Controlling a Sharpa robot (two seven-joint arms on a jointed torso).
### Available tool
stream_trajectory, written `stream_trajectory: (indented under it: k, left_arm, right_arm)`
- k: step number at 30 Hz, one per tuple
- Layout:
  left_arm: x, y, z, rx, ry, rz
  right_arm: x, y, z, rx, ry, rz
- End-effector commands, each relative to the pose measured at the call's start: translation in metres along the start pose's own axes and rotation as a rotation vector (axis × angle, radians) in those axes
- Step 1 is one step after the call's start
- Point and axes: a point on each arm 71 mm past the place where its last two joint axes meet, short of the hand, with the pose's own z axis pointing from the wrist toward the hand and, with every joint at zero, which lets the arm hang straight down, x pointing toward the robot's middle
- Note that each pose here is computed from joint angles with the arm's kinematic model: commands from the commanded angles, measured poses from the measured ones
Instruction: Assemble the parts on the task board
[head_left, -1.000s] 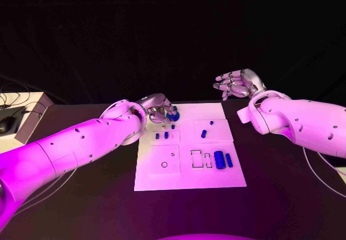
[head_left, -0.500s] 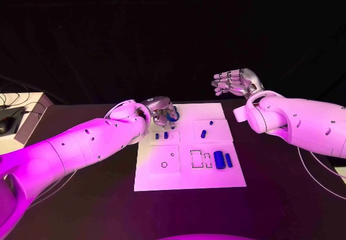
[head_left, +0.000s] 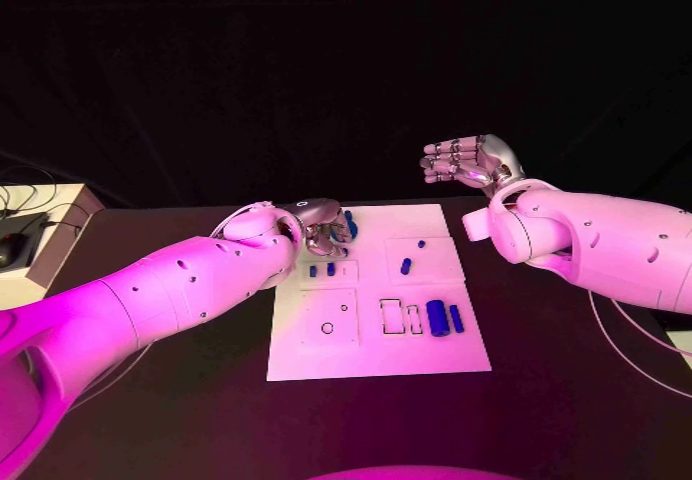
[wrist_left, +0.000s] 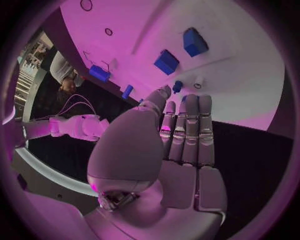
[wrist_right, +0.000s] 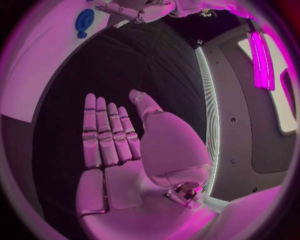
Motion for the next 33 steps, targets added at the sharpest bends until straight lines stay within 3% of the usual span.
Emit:
stream_trajectory:
  k: [1, 12, 33]
  left_arm:
    - [0.001, -0.0004, 0.0013, 0.002, -0.003, 0.016]
    - [0.0028, -0.0004, 0.0037, -0.001, -0.014, 0.018]
    - [0.0123, -0.0019, 0.0056, 0.001, 0.016, 0.009]
  right_arm:
    - [0.003, 0.001, 0.0, -0.012, 0.03, 0.066]
    - [0.006, 0.002, 0.001, -0.016, 0.04, 0.083]
    - [0.009, 0.003, 0.002, -0.031, 0.043, 0.078]
